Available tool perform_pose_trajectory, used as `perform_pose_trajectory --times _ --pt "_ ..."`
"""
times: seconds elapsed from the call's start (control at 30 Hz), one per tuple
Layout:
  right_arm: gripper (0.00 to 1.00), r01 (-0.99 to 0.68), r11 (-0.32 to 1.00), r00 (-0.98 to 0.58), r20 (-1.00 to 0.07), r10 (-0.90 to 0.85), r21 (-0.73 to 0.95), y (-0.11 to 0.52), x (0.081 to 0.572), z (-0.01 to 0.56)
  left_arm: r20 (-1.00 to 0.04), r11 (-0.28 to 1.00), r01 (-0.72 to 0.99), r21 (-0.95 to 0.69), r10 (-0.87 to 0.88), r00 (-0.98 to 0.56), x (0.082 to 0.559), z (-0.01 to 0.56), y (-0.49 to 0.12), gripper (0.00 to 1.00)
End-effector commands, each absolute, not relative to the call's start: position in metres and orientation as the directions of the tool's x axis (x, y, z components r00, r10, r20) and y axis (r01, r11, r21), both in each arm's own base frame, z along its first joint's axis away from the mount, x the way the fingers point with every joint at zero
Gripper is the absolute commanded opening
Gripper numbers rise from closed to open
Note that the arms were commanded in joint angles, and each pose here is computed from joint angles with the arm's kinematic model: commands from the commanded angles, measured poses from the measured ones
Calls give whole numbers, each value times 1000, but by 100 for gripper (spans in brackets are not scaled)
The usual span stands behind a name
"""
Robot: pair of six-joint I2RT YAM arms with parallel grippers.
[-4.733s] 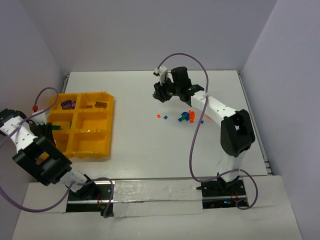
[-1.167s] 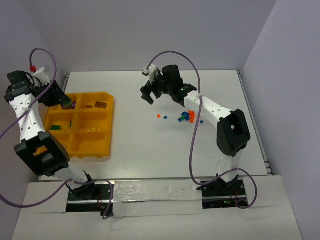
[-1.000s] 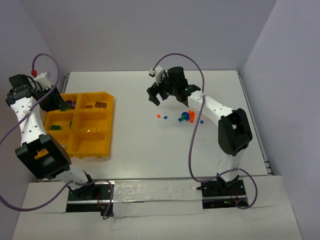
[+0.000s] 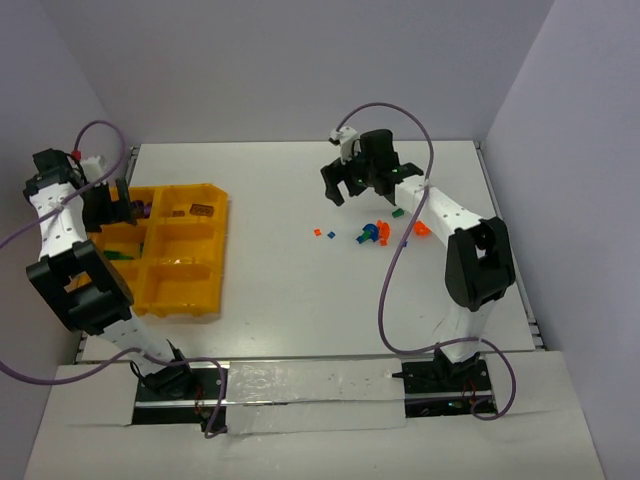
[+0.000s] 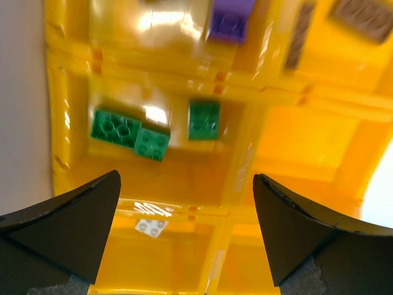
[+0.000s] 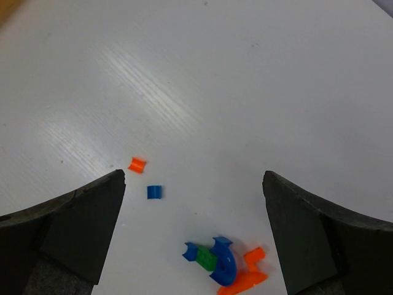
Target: Sort the legos into containers by color
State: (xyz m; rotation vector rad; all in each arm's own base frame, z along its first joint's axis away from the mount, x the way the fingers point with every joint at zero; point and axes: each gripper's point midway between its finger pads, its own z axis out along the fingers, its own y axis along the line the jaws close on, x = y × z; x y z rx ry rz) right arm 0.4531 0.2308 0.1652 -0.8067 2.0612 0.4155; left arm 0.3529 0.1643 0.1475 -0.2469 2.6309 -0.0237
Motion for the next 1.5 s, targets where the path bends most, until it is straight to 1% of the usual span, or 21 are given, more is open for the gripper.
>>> perform_pose_trajectory --times 0.0,0.03,0.07,0.13,0.2,0.3,0.4,0.43,0.57,0.67,0.73,0.8,0.9,1.0,1.07,1.17,1.3,1.43,1.47 --pt "100 -565 823 -414 -843 -344 -58 180 462 199 -742 1000 -8 5 -2 -671 403 257 128 99" --pt "100 -532 845 -422 -845 -329 -63 167 466 202 -781 999 12 45 42 -623 415 275 117 99" --pt "100 -515 855 -431 -844 -319 -60 161 467 201 -796 998 14 68 62 -602 420 282 107 99" --pt "100 -452 891 -458 -844 -280 -50 137 471 202 -868 996 0 88 77 -491 441 311 82 99" --pt "100 -384 922 -487 -839 -243 -44 117 473 200 -906 990 125 66 112 -409 450 332 33 99" --pt "100 -325 943 -527 -816 -239 -67 89 469 191 -930 969 245 12 101 -354 460 347 -12 99" --pt "100 -340 935 -560 -775 -292 -107 70 456 176 -930 943 326 -69 58 -364 469 346 -42 99" --pt "100 -360 925 -564 -762 -318 -119 67 451 171 -924 932 355 -75 68 -375 470 343 -51 99" --pt "99 -470 873 -582 -697 -419 -132 66 427 145 -886 907 420 -23 176 -429 477 313 -89 99" --pt "95 -531 839 -589 -661 -465 -117 70 418 128 -871 870 492 -27 221 -439 472 294 -117 99" --pt "89 -556 824 -601 -634 -486 -104 71 415 117 -853 853 522 -28 252 -457 470 278 -133 99" --pt "84 -556 825 -618 -616 -488 -96 71 419 114 -835 843 536 -43 264 -482 470 267 -141 99" --pt "71 -530 845 -661 -590 -464 -70 71 425 107 -828 854 516 -70 239 -508 474 257 -145 99" --pt "64 -500 866 -719 -551 -424 -14 75 422 99 -828 865 498 -65 231 -510 477 255 -144 99" --pt "62 -487 873 -745 -536 -398 28 80 419 97 -826 873 483 -62 227 -515 478 252 -142 99" --pt "64 -471 878 -772 -523 -361 89 93 414 94 -822 882 467 -64 220 -526 479 248 -140 99" --pt "63 -428 891 -818 -485 -309 154 106 408 87 -819 887 456 -73 208 -535 479 244 -140 99" --pt "60 -399 902 -839 -463 -287 165 111 408 80 -817 890 450 -68 209 -537 478 243 -138 99" --pt "58 -383 909 -846 -456 -276 161 111 409 77 -817 892 448 -65 211 -537 478 243 -137 99"
